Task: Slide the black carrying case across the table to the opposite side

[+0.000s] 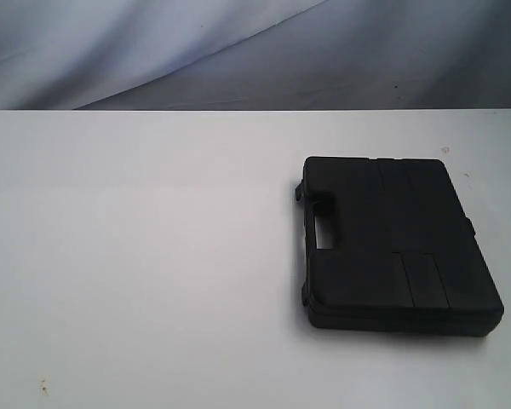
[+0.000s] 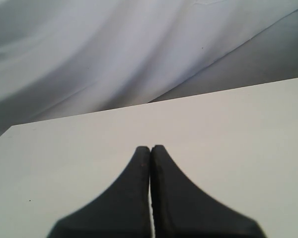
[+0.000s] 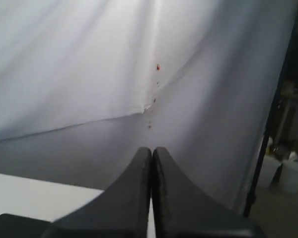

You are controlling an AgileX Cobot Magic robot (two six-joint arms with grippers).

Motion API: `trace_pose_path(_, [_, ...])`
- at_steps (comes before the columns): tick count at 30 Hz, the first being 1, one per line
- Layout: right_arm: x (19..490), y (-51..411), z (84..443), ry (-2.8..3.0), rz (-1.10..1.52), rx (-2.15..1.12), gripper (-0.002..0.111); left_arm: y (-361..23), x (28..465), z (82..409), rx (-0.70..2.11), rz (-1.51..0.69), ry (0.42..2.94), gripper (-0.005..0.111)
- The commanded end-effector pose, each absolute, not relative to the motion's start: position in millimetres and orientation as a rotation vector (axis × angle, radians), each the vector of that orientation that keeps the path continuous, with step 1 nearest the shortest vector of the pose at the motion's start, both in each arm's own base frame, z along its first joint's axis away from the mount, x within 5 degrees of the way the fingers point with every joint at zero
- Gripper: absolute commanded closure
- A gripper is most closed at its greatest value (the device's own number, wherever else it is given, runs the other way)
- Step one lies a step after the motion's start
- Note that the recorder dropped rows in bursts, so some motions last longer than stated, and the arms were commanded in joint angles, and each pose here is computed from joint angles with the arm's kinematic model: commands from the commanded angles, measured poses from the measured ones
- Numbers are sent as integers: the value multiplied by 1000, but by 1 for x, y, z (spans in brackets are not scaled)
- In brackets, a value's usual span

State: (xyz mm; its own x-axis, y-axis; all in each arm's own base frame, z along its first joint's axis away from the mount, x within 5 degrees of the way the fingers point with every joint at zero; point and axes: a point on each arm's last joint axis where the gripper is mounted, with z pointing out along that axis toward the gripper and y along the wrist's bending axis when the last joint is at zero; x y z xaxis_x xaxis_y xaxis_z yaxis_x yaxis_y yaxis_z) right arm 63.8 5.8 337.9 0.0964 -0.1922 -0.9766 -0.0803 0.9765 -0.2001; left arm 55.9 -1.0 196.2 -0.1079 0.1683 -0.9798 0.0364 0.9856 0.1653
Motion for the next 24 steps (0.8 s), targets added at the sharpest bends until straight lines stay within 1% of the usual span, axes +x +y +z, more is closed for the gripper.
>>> trace_pose_path(1, [82,11,357,1632,38,-182,108,-1,56,196,137,98,1667,107])
trace_pose_path(4, [99,18,369,1737,137,-153,108,-1,56,196,137,98,1667,107])
trace_pose_path(10, [139,32,373,1973,272,-173,108,-1,56,196,137,98,1667,107])
trace_pose_path(13, [173,46,362,2206,431,-164,108,-1,56,196,137,98,1667,107])
trace_pose_path(18, [206,58,344,2397,537,-198,108,-1,56,196,137,98,1667,107])
trace_pose_path(21, [218,81,329,2437,571,-327,108,-1,56,196,137,98,1667,107])
trace_pose_path(24, [231,111,306,2493,599,-427,108,-1,56,196,137,98,1667,107])
